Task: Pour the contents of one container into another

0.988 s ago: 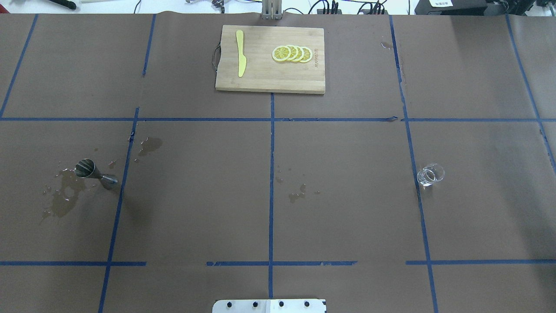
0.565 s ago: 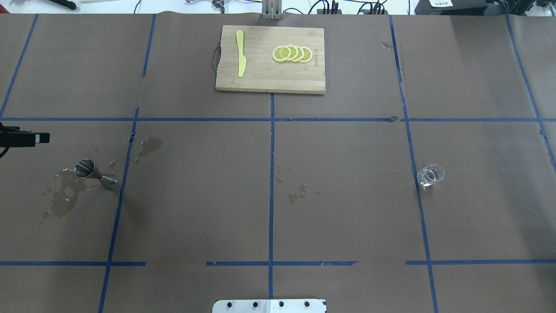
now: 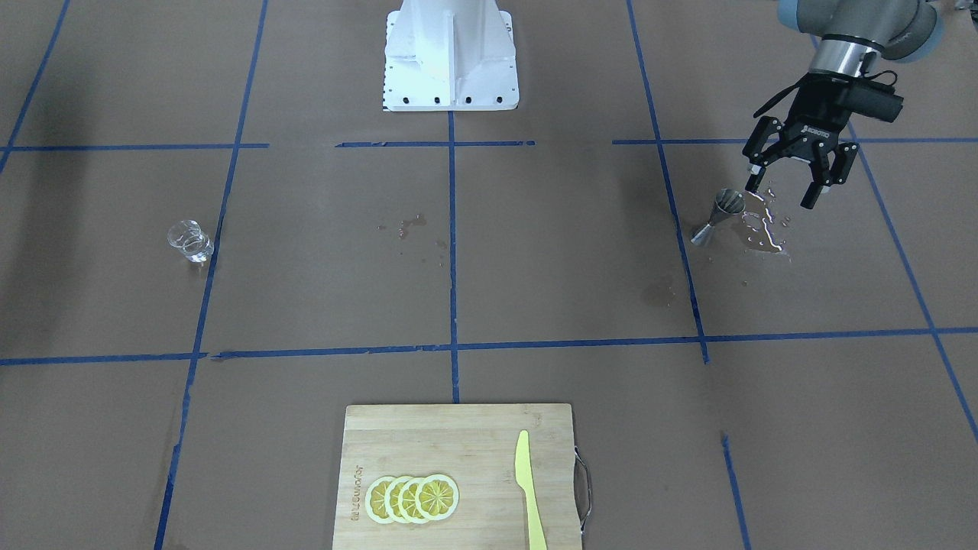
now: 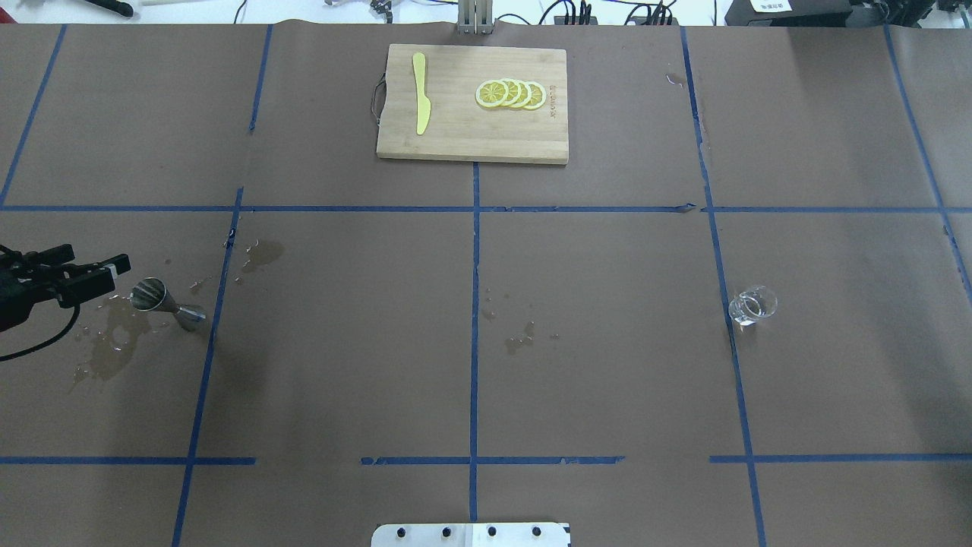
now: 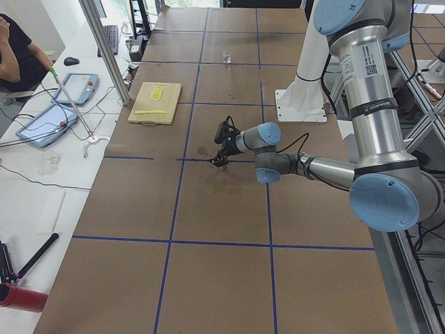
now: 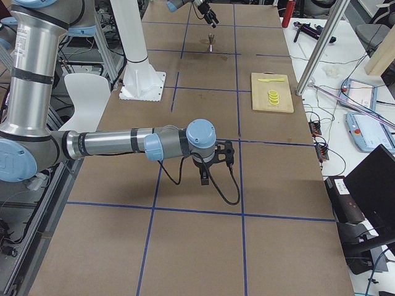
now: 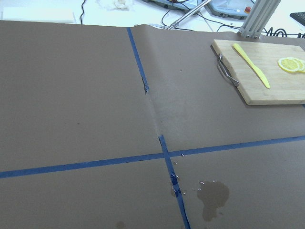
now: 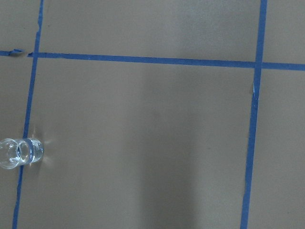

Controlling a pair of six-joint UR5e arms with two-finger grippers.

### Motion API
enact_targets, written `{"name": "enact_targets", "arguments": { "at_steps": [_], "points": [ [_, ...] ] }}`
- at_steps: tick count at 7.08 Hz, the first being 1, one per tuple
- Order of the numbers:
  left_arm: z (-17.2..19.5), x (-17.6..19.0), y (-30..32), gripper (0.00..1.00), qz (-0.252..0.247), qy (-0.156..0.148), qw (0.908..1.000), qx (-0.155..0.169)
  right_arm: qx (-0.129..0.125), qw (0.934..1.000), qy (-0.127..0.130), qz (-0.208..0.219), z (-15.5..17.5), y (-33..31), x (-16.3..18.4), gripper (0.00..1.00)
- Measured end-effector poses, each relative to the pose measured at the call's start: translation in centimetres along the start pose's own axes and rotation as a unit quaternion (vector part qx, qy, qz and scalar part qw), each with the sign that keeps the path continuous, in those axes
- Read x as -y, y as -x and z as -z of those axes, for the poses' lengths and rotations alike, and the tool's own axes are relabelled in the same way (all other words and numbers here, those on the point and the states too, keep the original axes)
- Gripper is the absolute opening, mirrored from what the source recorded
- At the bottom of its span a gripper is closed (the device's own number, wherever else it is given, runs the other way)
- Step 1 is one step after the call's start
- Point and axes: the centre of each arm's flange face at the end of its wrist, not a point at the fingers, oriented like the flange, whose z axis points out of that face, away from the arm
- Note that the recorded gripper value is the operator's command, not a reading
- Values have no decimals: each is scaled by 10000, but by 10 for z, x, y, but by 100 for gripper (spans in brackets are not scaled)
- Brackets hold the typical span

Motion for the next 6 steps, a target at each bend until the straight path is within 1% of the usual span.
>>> {"name": "enact_targets", "arguments": {
  "at_steps": [1,2,3,4,6],
  "points": [
    [1,-16,-11,100,-130,-301,9993,162,25,10000,-2,6,0,1,0,100],
    [3,-28,-22,100,-221,-560,9979,258,33,10000,-7,14,1,2,0,100],
    [5,-41,-33,100,-304,-750,9962,316,37,10000,-13,24,1,3,0,100],
    [7,-51,-40,100,-288,-850,9954,338,39,10000,-17,29,2,3,0,100],
    [5,-68,-42,100,-52,-1008,9940,412,39,10000,-20,34,2,3,1,100]
  ]
}}
